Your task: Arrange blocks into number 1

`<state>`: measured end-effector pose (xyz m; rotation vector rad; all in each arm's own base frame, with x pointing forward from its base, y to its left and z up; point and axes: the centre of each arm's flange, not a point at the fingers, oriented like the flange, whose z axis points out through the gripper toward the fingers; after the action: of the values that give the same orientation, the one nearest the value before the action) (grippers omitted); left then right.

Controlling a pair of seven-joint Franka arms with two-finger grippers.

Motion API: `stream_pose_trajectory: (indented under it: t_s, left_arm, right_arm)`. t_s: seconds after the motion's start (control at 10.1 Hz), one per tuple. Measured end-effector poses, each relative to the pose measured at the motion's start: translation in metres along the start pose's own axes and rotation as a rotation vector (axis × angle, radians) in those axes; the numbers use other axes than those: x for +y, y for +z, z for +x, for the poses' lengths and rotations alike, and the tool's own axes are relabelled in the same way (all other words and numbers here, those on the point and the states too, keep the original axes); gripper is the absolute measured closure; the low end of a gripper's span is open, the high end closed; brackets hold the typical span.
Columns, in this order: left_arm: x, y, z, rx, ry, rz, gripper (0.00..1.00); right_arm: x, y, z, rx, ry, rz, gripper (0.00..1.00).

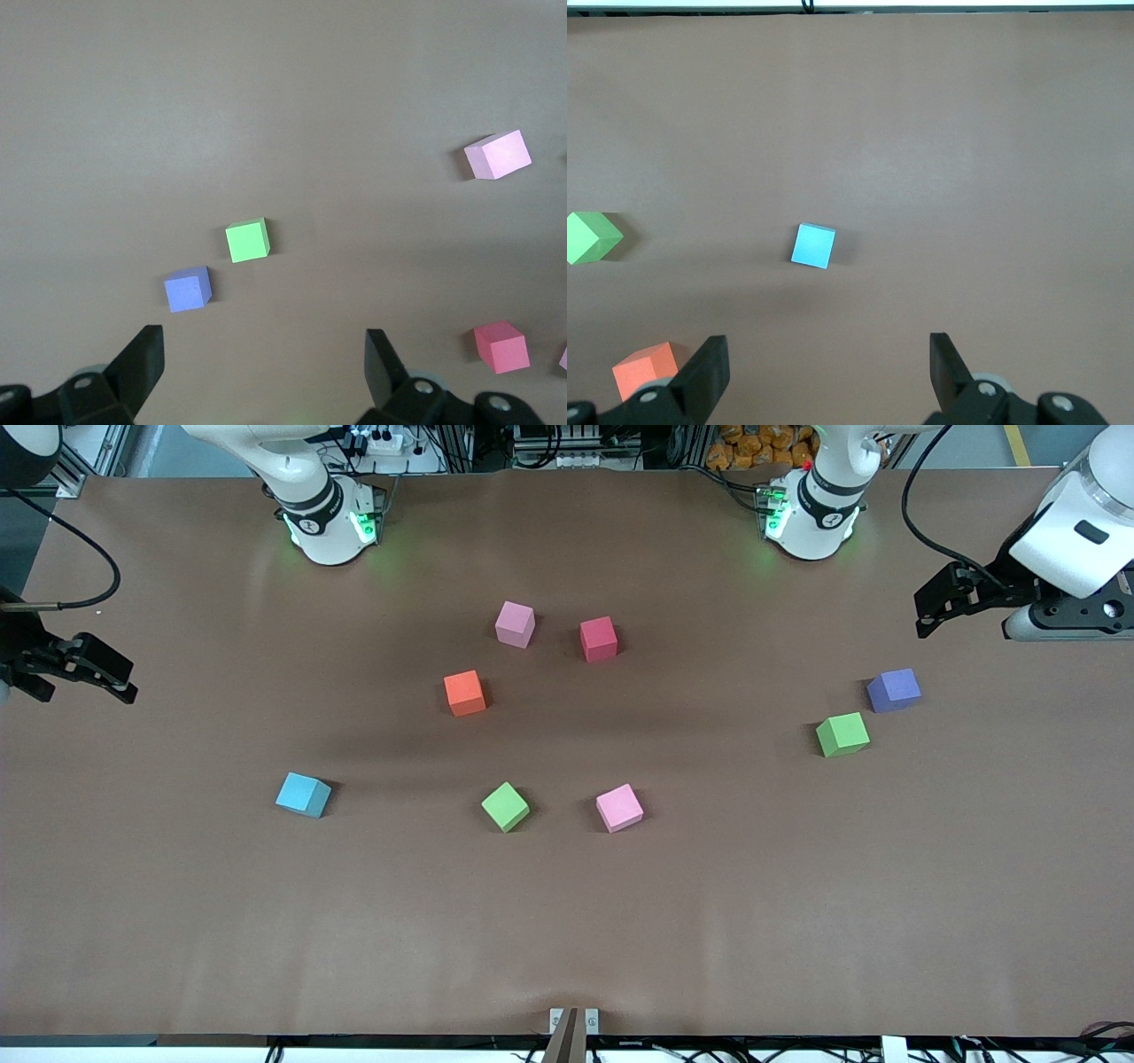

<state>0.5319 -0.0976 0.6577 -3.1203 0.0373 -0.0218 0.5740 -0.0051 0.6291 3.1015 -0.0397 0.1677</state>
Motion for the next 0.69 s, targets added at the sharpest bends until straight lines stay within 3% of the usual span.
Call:
stream_pose_trajectory:
  t_s: [0.69]
  left_arm:
    - [0.005,0.034,0.018,-0.049,0.008,0.000,0.00]
  right_arm:
    - [0.000,0.001,-0.001,-0.013,0.000,0.000,0.00]
